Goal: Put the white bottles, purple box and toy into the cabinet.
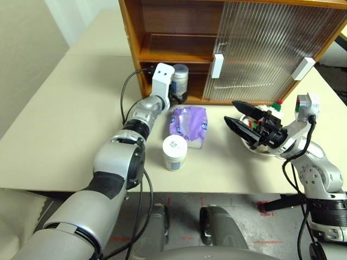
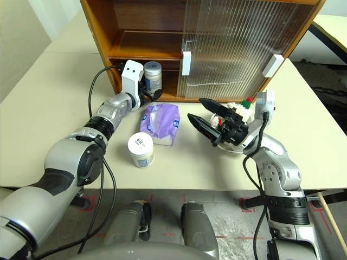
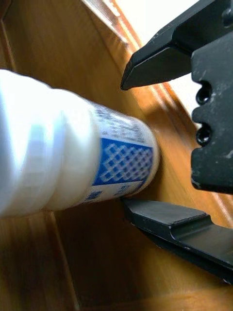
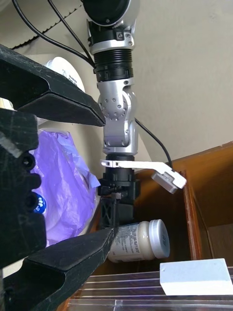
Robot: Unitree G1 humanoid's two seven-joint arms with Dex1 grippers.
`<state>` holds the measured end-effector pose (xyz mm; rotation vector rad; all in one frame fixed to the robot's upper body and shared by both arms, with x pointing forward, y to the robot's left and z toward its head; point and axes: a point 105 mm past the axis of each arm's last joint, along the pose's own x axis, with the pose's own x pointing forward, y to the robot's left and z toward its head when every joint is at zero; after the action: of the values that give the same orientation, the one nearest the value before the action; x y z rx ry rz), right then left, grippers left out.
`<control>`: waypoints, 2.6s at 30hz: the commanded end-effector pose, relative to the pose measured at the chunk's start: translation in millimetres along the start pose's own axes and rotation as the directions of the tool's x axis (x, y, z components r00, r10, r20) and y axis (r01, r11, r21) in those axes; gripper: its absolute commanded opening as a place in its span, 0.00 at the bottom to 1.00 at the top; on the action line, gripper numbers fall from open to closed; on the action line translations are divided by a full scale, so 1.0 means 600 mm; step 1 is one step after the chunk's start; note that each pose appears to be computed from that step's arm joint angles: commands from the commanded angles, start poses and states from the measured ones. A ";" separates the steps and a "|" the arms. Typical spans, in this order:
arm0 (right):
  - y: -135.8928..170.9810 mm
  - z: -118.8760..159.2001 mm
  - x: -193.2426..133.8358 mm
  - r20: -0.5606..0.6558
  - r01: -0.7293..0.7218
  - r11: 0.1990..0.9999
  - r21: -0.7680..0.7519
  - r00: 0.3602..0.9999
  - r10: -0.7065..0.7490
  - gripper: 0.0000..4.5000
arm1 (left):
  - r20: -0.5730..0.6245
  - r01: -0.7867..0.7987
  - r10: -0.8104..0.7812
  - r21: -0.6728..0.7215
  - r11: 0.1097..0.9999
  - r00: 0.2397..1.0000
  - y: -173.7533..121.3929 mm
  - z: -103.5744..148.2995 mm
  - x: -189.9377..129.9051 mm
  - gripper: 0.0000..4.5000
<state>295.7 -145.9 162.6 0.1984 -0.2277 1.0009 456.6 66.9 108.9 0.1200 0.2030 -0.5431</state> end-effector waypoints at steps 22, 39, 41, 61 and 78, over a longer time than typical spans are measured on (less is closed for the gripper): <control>0.003 -0.008 0.000 0.013 -0.006 1.000 -0.005 1.000 0.006 1.00 | 0.147 0.041 -0.044 0.025 0.999 0.988 0.020 0.002 -0.032 0.99; -0.007 -0.003 0.008 0.044 -0.005 1.000 -0.009 0.999 0.005 1.00 | 0.208 -0.104 0.092 0.052 0.993 0.974 0.047 0.037 -0.032 0.01; -0.006 -0.003 0.009 0.049 -0.006 1.000 -0.007 0.999 0.006 1.00 | 0.202 -0.120 0.106 0.055 0.991 0.974 0.048 0.037 -0.030 0.01; 0.012 0.007 -0.011 0.055 0.042 0.999 -0.025 0.998 -0.041 1.00 | 0.092 -0.140 0.133 0.066 0.988 0.987 0.038 0.034 -0.009 0.01; 0.011 0.015 -0.012 0.054 0.048 0.998 -0.044 0.997 -0.045 1.00 | 0.079 0.000 -0.005 0.068 0.998 0.997 -0.020 0.052 0.013 0.01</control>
<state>287.1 -149.2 162.0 0.2009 -0.2686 0.9414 463.0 52.6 140.1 0.1491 0.0827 -0.5378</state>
